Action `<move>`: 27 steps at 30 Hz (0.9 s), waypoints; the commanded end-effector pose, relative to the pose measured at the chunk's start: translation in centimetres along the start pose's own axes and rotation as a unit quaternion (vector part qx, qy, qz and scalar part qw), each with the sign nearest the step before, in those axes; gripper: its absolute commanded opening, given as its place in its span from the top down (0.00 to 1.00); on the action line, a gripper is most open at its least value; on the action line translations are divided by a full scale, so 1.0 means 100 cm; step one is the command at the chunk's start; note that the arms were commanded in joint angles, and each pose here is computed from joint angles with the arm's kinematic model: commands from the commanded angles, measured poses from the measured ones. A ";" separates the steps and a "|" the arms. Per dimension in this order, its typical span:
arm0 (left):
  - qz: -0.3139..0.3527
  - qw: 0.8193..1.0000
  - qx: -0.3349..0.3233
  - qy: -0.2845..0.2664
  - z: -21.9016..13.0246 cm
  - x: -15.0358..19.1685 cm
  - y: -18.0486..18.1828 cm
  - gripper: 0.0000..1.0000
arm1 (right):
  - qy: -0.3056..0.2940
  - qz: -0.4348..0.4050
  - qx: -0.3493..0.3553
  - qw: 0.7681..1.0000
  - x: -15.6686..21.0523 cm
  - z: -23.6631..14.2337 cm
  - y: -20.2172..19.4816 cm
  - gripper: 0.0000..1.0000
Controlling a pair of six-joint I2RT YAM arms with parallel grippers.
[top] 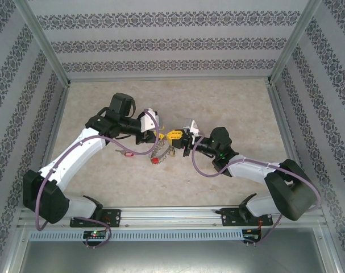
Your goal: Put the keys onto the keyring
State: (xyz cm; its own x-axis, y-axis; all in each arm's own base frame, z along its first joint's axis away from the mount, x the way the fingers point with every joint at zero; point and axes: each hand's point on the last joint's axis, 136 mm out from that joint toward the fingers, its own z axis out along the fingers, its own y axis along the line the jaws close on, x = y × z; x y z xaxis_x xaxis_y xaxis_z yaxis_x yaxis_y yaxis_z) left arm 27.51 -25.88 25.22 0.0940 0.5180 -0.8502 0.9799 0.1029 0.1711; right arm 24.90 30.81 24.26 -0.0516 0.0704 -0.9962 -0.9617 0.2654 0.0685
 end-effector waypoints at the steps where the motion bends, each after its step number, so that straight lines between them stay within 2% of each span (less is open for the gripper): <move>1: 0.007 0.999 0.032 -0.007 0.002 -0.003 -0.009 0.67 | -0.035 -0.043 -0.024 0.998 -0.028 0.000 0.014 1.00; 4: -0.004 0.999 0.034 -0.007 0.005 -0.001 -0.008 0.69 | -0.032 -0.043 -0.027 0.998 -0.026 0.000 0.016 1.00; 7: -0.013 0.999 0.046 -0.011 0.007 0.000 -0.011 0.76 | -0.029 -0.043 -0.025 0.998 -0.024 0.000 0.015 1.00; 11: -0.021 0.998 0.064 -0.017 0.008 0.000 -0.017 1.00 | -0.027 -0.042 -0.026 0.998 -0.022 0.001 0.015 1.00; 14: -0.019 0.998 0.063 -0.019 0.007 0.001 -0.019 1.00 | -0.018 -0.046 -0.030 0.998 -0.017 0.001 0.016 1.00; 17: -0.012 0.999 0.045 -0.013 0.004 0.002 -0.018 1.00 | 0.019 -0.056 -0.043 0.997 -0.004 -0.004 0.018 1.00; 19: -0.006 0.999 0.033 -0.009 0.002 0.003 -0.016 1.00 | 0.062 -0.063 -0.043 0.995 0.009 -0.011 0.017 0.79; 20: -0.006 0.999 0.031 -0.005 0.001 0.004 -0.017 1.00 | 0.097 -0.073 -0.051 0.991 0.018 -0.015 0.020 0.75; 23: -0.008 0.999 0.034 0.010 -0.001 0.007 -0.019 1.00 | 0.211 -0.108 -0.068 0.969 0.040 -0.032 0.026 0.72; 24: -0.010 0.999 0.035 0.014 -0.001 0.008 -0.019 1.00 | 0.223 -0.104 -0.059 0.967 0.039 -0.036 0.022 0.72; 27: -0.011 0.999 0.040 0.013 0.001 0.007 -0.020 1.00 | 0.210 -0.082 -0.039 0.974 0.025 -0.041 0.014 0.66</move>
State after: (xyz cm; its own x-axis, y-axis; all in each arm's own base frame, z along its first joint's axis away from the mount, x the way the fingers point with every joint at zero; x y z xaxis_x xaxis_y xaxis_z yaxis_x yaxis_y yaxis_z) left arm 26.31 -25.61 22.88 0.0227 0.5531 -0.8328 0.9937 0.0792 0.0796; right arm 23.18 29.10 23.86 0.0808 -0.2659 -0.9606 -0.9738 0.1844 -0.1329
